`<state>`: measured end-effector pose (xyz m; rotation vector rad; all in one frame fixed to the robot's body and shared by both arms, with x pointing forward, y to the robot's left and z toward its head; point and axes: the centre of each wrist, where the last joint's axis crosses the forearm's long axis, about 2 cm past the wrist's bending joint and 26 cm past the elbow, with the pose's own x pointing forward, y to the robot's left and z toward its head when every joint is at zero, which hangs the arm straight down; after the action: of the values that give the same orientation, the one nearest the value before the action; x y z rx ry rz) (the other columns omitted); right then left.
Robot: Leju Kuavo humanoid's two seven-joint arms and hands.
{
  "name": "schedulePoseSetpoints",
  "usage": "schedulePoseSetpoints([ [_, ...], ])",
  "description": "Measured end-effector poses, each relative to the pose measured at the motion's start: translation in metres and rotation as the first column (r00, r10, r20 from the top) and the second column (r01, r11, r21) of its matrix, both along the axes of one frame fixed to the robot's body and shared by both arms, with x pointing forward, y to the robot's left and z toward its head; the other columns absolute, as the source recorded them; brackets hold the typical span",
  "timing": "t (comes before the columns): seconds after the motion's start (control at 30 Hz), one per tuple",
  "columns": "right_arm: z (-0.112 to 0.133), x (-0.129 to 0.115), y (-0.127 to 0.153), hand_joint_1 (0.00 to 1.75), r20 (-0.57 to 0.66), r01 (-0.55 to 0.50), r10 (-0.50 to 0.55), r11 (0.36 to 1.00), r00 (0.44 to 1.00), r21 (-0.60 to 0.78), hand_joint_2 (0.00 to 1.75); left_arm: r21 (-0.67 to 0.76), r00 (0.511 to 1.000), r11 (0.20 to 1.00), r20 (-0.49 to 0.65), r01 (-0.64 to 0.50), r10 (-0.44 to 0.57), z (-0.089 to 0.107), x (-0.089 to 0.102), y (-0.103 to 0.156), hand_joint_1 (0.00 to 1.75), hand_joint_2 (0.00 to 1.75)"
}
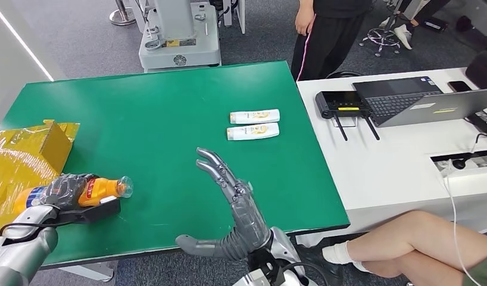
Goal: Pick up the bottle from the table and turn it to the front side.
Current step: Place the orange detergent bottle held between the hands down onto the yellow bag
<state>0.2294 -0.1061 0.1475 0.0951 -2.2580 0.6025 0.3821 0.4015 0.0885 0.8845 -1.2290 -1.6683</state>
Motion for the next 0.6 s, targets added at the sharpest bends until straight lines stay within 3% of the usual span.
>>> schedulePoseSetpoints([
  [0.07,-0.0004,0.0005,0.0001,0.00,-0.003,-0.007,0.007,1.000,1.000,-0.002,1.75,0.002,1.000,1.000,-0.003,-0.014,0.014,-0.0018,-0.0015,0.0007,0.00,1.75],
  [0.6,-0.0070,0.0085,0.0005,0.00,-0.007,-0.032,0.032,0.999,0.999,-0.005,1.75,-0.009,0.996,0.997,-0.032,-0.083,0.083,-0.0062,-0.0065,0.0087,0.00,1.75],
])
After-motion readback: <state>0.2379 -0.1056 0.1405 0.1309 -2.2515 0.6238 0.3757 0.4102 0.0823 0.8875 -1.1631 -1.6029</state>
